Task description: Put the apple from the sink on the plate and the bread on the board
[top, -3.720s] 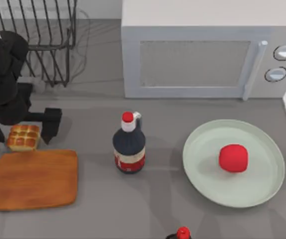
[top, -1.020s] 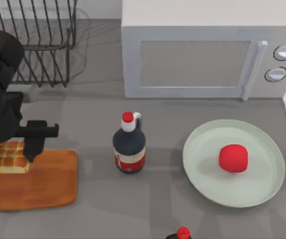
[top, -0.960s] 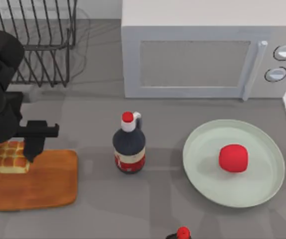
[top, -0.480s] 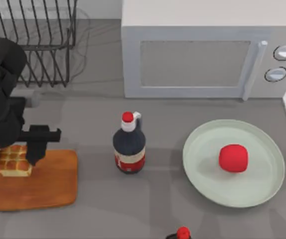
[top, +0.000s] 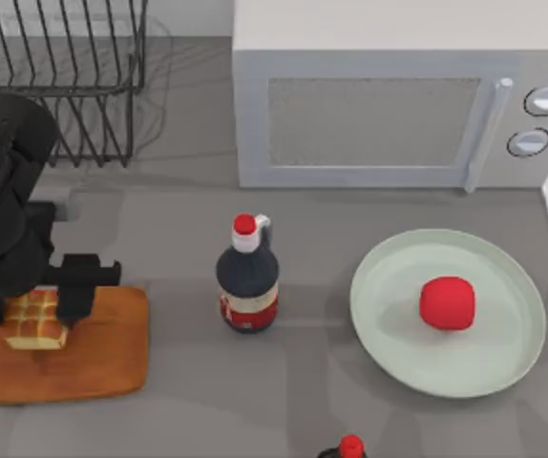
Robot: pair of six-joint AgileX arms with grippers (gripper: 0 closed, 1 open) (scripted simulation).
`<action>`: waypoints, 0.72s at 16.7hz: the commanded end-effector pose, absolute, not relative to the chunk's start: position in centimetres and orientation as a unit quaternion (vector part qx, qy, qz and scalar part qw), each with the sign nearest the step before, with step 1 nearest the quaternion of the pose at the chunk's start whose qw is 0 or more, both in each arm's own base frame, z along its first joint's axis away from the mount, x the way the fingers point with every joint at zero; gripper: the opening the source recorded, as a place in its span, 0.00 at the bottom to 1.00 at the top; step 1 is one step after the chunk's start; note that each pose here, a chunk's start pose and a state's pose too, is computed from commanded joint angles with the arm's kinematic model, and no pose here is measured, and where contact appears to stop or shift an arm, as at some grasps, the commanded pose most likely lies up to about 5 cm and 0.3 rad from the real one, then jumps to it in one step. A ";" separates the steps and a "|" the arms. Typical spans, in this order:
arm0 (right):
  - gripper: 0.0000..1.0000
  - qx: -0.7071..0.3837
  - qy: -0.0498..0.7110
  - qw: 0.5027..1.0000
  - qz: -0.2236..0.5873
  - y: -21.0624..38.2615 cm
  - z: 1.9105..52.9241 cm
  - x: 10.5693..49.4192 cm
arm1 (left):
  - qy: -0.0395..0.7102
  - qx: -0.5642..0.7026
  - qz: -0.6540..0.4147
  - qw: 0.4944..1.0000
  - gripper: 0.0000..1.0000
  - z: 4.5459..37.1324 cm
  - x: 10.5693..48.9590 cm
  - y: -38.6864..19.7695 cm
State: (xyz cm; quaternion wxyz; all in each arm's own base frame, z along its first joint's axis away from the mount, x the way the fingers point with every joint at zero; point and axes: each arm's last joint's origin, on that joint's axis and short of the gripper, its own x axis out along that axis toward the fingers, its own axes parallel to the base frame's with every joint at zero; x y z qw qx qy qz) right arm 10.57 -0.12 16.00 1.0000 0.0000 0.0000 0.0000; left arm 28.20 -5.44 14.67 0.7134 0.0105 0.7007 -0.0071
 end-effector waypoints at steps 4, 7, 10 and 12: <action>1.00 0.000 0.000 1.000 0.000 -0.1 16.0 10.6 | 0.701 0.011 -0.007 0.713 0.00 13.9 28.2 -5.5; 1.00 0.000 0.000 1.000 0.000 -0.1 16.0 10.6 | 0.701 0.011 -0.007 0.713 0.08 13.9 28.2 -5.5; 1.00 0.000 0.000 1.000 0.000 -0.1 16.0 10.6 | 0.701 0.011 -0.007 0.713 0.30 13.9 28.2 -5.5; 1.00 0.000 0.000 1.000 0.000 -0.1 16.0 10.6 | 0.701 0.011 -0.007 0.713 0.45 13.9 28.2 -5.5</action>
